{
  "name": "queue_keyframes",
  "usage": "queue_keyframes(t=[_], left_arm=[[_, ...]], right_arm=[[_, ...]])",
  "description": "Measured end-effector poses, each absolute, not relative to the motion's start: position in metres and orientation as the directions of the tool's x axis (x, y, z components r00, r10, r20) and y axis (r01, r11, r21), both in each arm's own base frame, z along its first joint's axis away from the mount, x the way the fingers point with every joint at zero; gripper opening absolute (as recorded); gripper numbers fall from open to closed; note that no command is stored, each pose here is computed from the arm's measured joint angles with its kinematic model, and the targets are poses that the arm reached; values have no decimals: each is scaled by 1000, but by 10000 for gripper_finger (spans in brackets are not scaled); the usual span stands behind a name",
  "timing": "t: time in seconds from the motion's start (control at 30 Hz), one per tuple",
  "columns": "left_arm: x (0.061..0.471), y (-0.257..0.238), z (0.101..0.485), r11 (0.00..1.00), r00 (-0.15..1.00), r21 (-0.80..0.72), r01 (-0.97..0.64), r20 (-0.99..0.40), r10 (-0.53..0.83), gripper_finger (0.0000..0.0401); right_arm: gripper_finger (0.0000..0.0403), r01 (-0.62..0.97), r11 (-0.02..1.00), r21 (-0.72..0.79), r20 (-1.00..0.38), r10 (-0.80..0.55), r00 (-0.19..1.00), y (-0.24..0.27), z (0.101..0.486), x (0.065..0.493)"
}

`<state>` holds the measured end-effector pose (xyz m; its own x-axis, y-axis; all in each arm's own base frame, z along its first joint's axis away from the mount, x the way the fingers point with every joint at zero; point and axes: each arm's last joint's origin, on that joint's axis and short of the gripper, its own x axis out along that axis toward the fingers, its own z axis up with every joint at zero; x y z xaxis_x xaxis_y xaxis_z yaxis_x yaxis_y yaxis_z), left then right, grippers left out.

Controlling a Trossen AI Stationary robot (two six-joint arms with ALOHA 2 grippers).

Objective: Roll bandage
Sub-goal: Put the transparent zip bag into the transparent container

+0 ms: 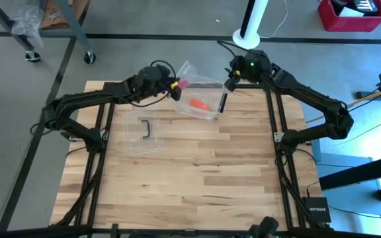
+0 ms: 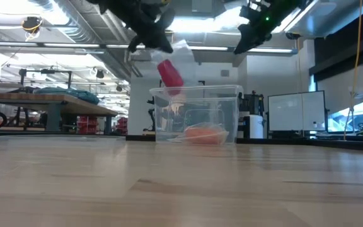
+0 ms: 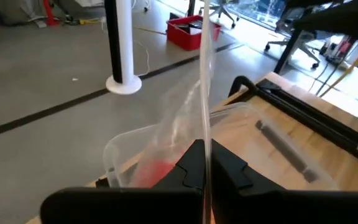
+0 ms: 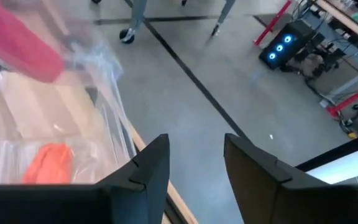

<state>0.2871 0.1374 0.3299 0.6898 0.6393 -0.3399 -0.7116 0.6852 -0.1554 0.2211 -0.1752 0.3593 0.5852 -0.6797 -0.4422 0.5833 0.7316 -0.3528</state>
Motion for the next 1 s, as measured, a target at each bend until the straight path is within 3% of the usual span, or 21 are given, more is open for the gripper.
queue_keyframes(t=[0.3, 0.53, 1.0], left_arm=[[283, 139, 336, 628, 641, -188, -756, -409, 649, 0], [283, 146, 317, 550, 552, -172, -817, -508, 661, 0], [311, 176, 261, 521, 478, -126, -844, -617, 625, 0]], right_arm=[[154, 554, 750, -361, -502, -657, 562, -175, 334, 221], [154, 541, 751, -378, -501, -658, 563, -175, 326, 222], [154, 546, 764, -344, -530, -638, 559, -174, 323, 221]])
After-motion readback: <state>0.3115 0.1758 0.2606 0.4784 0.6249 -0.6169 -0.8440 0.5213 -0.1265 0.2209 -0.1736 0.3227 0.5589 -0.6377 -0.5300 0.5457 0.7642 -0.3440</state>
